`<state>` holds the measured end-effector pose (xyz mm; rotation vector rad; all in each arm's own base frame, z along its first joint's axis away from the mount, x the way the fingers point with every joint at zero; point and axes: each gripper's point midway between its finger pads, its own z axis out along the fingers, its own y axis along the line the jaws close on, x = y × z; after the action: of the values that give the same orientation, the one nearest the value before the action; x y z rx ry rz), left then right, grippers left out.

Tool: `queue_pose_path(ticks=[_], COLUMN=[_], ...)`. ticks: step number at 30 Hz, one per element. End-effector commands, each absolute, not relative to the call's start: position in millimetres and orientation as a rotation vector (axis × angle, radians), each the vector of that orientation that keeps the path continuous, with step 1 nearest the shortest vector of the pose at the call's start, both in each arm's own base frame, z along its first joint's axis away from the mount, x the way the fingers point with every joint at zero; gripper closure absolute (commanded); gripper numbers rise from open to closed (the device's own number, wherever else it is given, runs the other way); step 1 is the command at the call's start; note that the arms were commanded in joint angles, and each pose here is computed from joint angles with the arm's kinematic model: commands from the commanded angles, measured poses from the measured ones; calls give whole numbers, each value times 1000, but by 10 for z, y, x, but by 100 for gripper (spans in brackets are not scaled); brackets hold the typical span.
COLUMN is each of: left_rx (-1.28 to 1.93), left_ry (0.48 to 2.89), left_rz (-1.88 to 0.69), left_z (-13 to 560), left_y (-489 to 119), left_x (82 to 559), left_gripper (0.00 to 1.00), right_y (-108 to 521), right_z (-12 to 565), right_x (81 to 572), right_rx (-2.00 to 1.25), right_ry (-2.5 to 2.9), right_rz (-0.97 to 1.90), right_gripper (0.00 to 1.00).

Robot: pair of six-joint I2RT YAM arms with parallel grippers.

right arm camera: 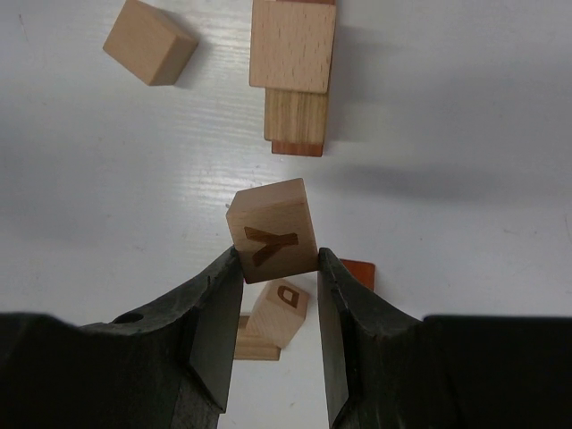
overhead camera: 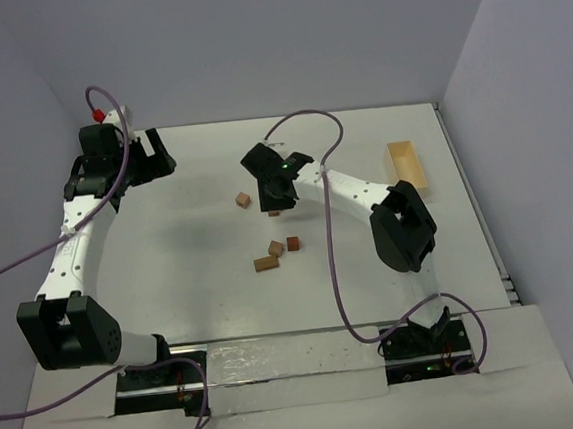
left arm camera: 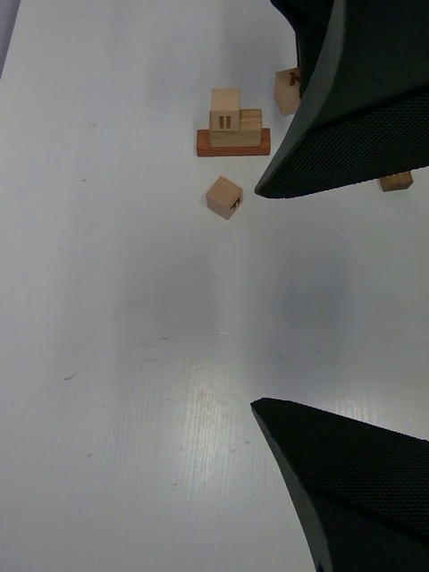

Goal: Build the wood block tower

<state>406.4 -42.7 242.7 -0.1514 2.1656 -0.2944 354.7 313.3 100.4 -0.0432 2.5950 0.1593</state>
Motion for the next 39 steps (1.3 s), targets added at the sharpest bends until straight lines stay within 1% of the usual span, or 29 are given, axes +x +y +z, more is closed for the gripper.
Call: queue_pose_path(ticks=[1, 9, 14, 24, 32, 39], left_rx=[-150, -141, -139, -138, -107, -113], left_ry=[2068, 2062, 2068, 2055, 2002, 1996], left_rz=[-306, -296, -293, -300, -262, -276], left_z=[2720, 2729, 2701, 2735, 2921, 2916], left_y=[-412, -401, -399, -409, -365, -381], left_x=[4205, 4233, 4235, 4263, 4353, 4403], left_gripper=[1, 1, 1, 1, 1, 1], right_y=[3148, 3102, 3090, 3063, 3081, 3094], right_z=[1134, 1119, 1070, 1199, 1082, 1016], right_x=[3710, 3812, 3727, 3758, 3830, 3911], right_rx=[18, 47, 54, 107, 77, 81], right_ry=[2547, 2551, 2585, 2562, 2573, 2588], right_rz=[129, 108, 120, 123, 102, 111], right_gripper=[100, 100, 100, 100, 100, 100])
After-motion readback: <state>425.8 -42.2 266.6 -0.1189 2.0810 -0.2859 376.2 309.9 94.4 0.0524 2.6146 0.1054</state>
